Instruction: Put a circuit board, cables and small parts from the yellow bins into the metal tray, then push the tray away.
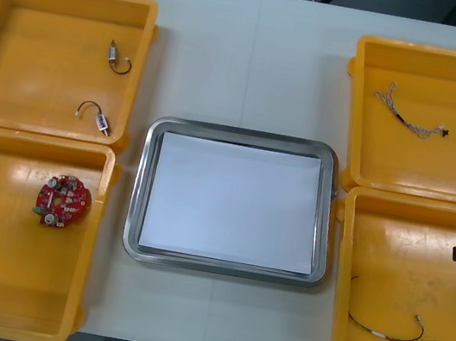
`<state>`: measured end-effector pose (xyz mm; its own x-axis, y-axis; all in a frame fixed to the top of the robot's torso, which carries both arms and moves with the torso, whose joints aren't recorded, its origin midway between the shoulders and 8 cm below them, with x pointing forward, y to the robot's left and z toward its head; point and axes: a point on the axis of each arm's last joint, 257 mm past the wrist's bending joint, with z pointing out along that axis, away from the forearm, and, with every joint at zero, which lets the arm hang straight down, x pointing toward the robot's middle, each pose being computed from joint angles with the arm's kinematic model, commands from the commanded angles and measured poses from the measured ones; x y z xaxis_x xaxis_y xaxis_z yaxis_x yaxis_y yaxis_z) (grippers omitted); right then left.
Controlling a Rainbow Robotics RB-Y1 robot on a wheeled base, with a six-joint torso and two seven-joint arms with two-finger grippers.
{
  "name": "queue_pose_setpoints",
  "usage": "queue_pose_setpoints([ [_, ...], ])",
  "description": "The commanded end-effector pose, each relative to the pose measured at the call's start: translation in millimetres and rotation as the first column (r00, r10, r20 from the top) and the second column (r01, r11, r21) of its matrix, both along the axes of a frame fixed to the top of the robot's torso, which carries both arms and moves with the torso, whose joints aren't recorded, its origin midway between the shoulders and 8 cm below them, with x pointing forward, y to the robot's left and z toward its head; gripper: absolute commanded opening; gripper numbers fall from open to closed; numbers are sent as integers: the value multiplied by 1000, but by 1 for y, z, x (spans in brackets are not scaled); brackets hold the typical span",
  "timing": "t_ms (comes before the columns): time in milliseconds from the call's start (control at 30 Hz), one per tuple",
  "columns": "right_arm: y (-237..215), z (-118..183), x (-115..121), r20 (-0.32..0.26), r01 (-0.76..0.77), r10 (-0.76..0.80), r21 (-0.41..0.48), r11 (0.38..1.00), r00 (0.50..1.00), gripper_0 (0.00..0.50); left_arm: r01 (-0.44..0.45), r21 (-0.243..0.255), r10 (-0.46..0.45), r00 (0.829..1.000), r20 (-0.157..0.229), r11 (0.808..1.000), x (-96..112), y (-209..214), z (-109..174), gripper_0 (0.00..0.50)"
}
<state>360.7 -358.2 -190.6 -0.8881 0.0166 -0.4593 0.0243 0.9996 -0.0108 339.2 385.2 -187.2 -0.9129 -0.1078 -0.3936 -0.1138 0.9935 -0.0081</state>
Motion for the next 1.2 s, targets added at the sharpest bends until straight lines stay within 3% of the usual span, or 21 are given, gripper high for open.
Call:
queue_pose_setpoints([
  [33,-15,6,-5,3,51,-51,-13,999,999,500,54,71,-56,998,23,996,-1,13,14,500],
  [1200,-15,6,-5,3,51,-51,-13,999,999,500,54,71,-56,998,23,996,-1,13,14,500],
])
